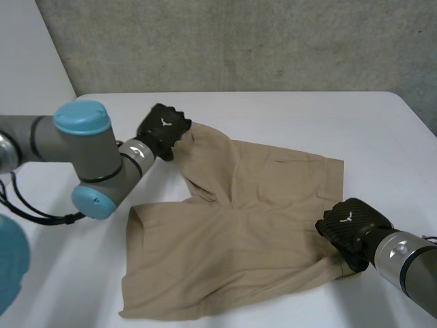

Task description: Fold the shorts.

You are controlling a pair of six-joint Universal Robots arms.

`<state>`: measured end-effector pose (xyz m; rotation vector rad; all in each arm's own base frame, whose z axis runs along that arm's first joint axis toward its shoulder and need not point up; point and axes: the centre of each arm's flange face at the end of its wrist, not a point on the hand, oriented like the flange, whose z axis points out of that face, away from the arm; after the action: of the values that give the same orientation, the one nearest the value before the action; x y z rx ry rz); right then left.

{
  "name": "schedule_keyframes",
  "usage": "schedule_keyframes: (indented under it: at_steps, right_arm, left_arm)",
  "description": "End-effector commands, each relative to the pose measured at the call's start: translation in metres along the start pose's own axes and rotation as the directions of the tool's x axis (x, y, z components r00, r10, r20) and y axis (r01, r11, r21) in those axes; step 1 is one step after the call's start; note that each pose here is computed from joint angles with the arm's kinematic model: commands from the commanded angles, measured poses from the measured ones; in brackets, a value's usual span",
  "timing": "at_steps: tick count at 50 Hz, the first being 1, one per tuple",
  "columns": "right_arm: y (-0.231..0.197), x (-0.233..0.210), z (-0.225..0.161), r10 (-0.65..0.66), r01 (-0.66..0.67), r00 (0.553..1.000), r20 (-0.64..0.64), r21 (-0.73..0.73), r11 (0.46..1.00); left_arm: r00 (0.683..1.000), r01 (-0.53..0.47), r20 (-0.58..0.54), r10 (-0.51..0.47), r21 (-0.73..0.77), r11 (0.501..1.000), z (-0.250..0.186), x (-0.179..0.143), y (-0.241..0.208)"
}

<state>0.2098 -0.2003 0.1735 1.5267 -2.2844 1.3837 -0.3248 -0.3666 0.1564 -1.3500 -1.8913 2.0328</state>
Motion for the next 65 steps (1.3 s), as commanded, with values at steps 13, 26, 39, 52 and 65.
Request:
schedule_keyframes:
  at_steps: [13,26,39,52,65]
  right_arm:
    - [0.004,-0.001,0.006,0.007,-0.007,1.000,0.002,-0.014,1.000]
    - [0.005,-0.002,0.008,0.008,-0.008,1.000,0.008,-0.022,1.000]
    - [0.004,-0.004,0.007,0.004,-0.004,1.000,0.014,-0.019,1.000]
    - [0.004,-0.005,0.007,0.004,-0.004,1.000,0.013,-0.016,1.000]
    - [0.006,-0.004,0.007,0.007,-0.007,1.000,0.012,-0.021,1.000]
  left_arm:
    - [0.999,0.021,-0.039,-0.028,-0.164,0.986,0.010,0.010,0.035]
    - [1.000,0.008,-0.010,-0.011,-0.273,0.962,-0.039,0.013,0.037]
    - [0.995,0.007,0.092,0.026,-0.337,0.941,-0.060,-0.016,0.035]
    - [0.996,0.046,0.087,-0.026,-0.236,0.971,-0.059,-0.009,0.003]
    - [0.987,0.160,-0.007,-0.163,-0.151,0.976,-0.026,0.009,0.018]
